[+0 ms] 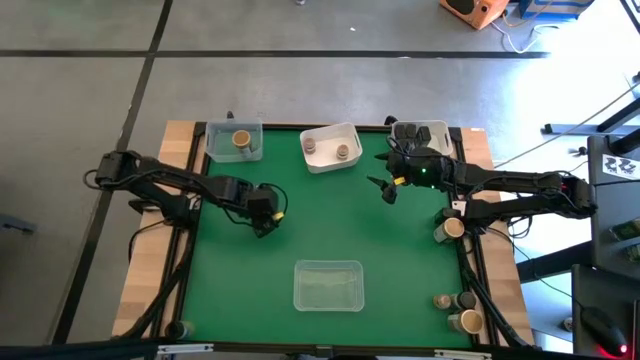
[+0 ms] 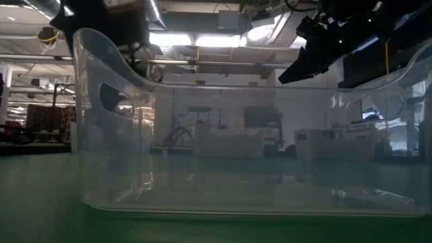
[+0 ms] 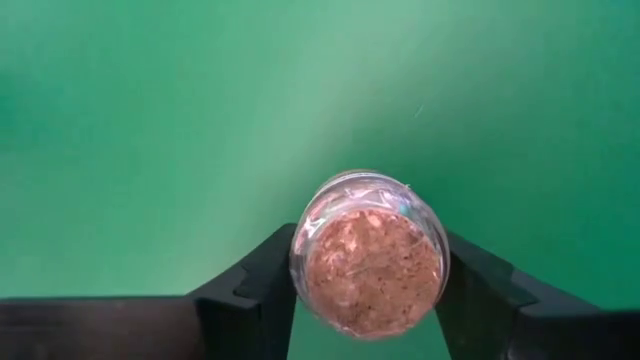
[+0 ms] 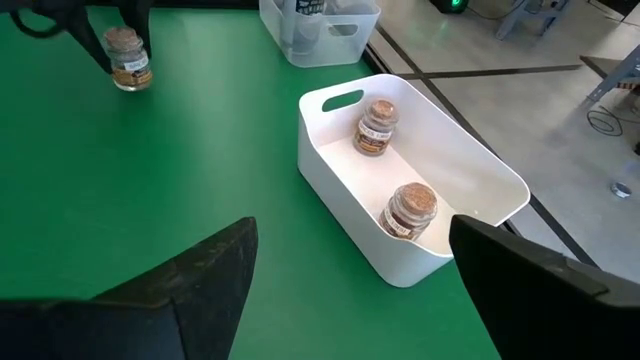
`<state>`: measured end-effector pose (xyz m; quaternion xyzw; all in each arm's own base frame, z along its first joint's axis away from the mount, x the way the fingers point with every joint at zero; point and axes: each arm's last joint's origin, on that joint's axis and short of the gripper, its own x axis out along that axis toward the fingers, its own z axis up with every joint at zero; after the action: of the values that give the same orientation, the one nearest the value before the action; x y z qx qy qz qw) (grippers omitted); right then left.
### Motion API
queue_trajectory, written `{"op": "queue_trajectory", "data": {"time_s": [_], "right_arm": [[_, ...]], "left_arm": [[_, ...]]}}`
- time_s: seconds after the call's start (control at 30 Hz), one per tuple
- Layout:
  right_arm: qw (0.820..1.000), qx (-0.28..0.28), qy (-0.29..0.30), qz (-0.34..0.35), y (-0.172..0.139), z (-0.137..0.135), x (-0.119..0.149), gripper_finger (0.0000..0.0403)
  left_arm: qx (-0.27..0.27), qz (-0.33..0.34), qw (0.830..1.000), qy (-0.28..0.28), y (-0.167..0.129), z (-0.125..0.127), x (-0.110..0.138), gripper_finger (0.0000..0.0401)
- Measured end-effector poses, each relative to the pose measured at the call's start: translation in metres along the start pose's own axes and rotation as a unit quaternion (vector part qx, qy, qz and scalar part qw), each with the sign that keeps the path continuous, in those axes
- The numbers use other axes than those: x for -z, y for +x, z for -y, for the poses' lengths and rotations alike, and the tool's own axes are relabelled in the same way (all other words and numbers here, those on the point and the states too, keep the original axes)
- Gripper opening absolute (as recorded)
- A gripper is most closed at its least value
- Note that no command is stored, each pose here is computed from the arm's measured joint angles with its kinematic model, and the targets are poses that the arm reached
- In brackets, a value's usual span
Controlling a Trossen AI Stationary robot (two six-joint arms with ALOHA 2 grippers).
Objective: Sort spices by type
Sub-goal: Put the brown seasoning bottle into the left white bin
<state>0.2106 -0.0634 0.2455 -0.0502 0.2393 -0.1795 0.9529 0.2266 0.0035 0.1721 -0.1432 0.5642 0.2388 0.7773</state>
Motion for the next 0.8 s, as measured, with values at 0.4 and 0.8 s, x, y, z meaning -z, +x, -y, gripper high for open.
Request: {"op": "queue_trajectory", "data": {"time_s": [0.4, 0.8], "right_arm": [[1.000, 0.000, 0.000, 0.000, 0.000, 0.000, 0.000, 0.0331], [1.000, 0.000, 0.000, -0.001, 0.000, 0.000, 0.000, 0.0331]], "left_arm": [[0.010, 0.130, 0.991, 0.027, -0.065, -0.009, -0.077, 0.0177], [-0.040, 0.221, 0.974, 0.025, -0.087, -0.041, -0.150, 0.0180]]}}
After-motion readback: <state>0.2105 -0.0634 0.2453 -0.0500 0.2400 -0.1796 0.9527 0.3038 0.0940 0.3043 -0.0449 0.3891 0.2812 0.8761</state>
